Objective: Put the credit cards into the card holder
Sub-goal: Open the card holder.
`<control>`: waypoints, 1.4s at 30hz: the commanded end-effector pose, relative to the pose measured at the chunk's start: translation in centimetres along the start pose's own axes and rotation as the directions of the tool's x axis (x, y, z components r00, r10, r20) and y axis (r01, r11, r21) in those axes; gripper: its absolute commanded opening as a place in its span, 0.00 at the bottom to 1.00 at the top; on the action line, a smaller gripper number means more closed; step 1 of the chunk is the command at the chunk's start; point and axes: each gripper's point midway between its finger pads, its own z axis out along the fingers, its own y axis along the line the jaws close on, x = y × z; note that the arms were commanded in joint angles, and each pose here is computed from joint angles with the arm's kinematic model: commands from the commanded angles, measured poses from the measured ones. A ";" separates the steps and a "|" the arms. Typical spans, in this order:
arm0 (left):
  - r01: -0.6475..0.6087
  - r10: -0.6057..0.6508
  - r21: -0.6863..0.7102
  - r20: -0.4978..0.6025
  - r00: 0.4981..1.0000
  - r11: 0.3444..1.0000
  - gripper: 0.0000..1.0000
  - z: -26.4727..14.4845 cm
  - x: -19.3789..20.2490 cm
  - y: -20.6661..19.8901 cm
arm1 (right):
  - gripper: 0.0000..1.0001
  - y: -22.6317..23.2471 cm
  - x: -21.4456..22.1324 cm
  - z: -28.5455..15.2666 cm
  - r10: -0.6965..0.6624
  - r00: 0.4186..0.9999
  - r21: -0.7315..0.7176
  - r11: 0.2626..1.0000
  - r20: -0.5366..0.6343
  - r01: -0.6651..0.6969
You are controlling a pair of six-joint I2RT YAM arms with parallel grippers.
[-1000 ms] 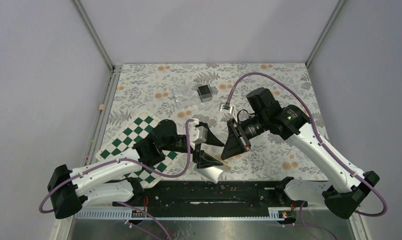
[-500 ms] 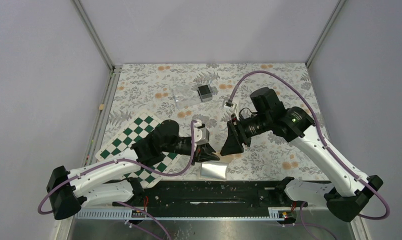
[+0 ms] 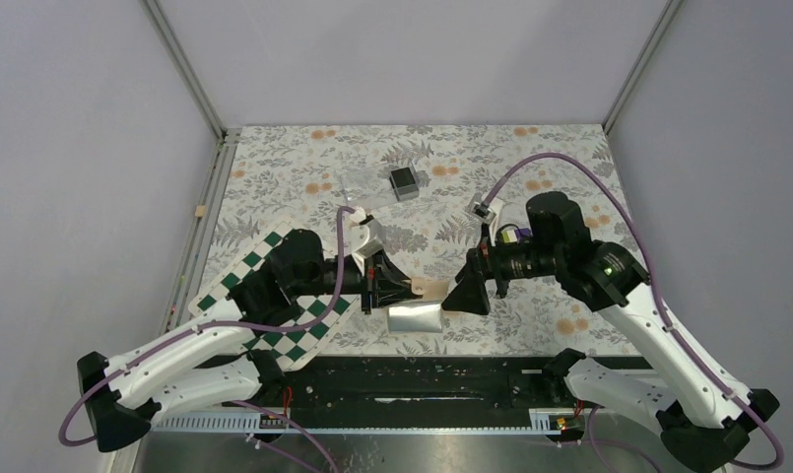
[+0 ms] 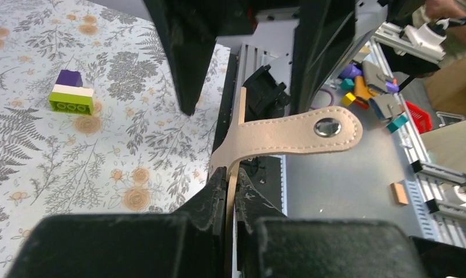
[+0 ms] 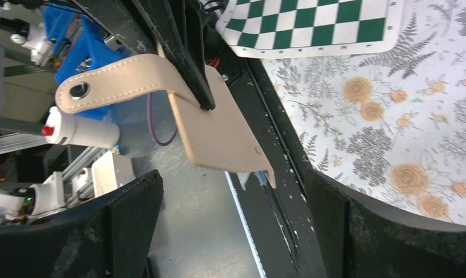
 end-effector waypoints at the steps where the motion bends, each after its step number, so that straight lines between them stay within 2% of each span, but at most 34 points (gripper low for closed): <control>1: 0.068 -0.068 0.013 0.080 0.994 0.998 0.00 -0.4 -4.0 -1.2 | 0.97 1.4 -1.4 1.1 -0.004 0.999 -0.132 0.991 0.039 0.009; 5: 0.119 -0.120 0.031 0.062 0.991 0.992 0.00 -0.2 -4.4 -1.5 | 0.87 1.5 -2.4 2.1 0.027 0.998 -0.182 0.983 0.057 -0.016; 8: 0.134 -0.135 0.026 0.066 0.989 0.991 0.00 0.0 -4.6 -1.3 | 0.71 2.0 -3.0 2.7 0.054 0.997 -0.246 0.969 0.055 -0.038; 11: 0.135 -0.136 0.021 0.086 0.987 0.991 0.00 0.1 -4.8 -1.1 | 0.50 2.1 -3.3 3.2 0.075 0.996 -0.271 0.961 0.051 -0.059; 12: 0.138 -0.139 0.015 0.088 0.986 0.990 0.00 0.1 -4.8 -1.0 | 0.39 2.1 -3.4 3.3 0.080 0.995 -0.277 0.959 0.055 -0.062; 14: 0.143 -0.142 0.001 0.086 0.986 0.990 0.01 0.1 -4.7 -0.7 | 0.09 2.1 -3.4 3.5 0.097 0.994 -0.291 0.954 0.050 -0.078; 15: 0.147 -0.145 -0.016 0.091 0.985 0.989 0.12 0.0 -4.8 -0.4 | 0.00 2.0 -3.3 3.6 0.105 0.993 -0.291 0.953 0.045 -0.088; 17: 0.171 -0.165 -0.070 0.082 0.983 0.983 0.46 -0.4 -4.3 0.6 | 0.00 1.7 -3.0 3.8 0.120 0.992 -0.283 0.953 0.035 -0.106; 18: 0.182 -0.174 -0.109 0.082 0.981 0.977 0.59 -0.7 -4.1 1.3 | 0.00 1.3 -2.9 3.9 0.130 0.991 -0.259 0.959 0.037 -0.116; 20: 0.201 -0.186 -0.212 0.086 0.979 0.957 0.71 -1.6 -3.4 2.8 | 0.00 0.4 -2.8 4.0 0.144 0.988 -0.208 0.970 0.054 -0.129; 23: 0.229 -0.209 -0.377 0.095 0.973 0.897 0.80 -3.5 -1.6 5.2 | 0.00 -0.9 -2.8 3.9 0.175 0.981 -0.146 0.976 0.087 -0.161; 28: 0.282 -0.271 -0.446 0.091 0.958 0.849 0.84 -5.4 2.0 5.9 | 0.00 -2.0 -2.6 3.4 0.218 0.970 -0.118 0.972 0.109 -0.205; 34: 0.336 -0.336 -0.459 0.085 0.938 0.823 0.81 -5.6 5.7 6.4 | 0.00 -1.7 -2.5 3.1 0.241 0.966 -0.157 0.962 0.096 -0.224; 42: 0.328 -0.337 -0.471 0.067 0.939 0.819 0.78 -4.6 6.7 7.5 | 0.00 -0.5 -3.2 3.0 0.261 0.961 -0.237 0.943 0.088 -0.234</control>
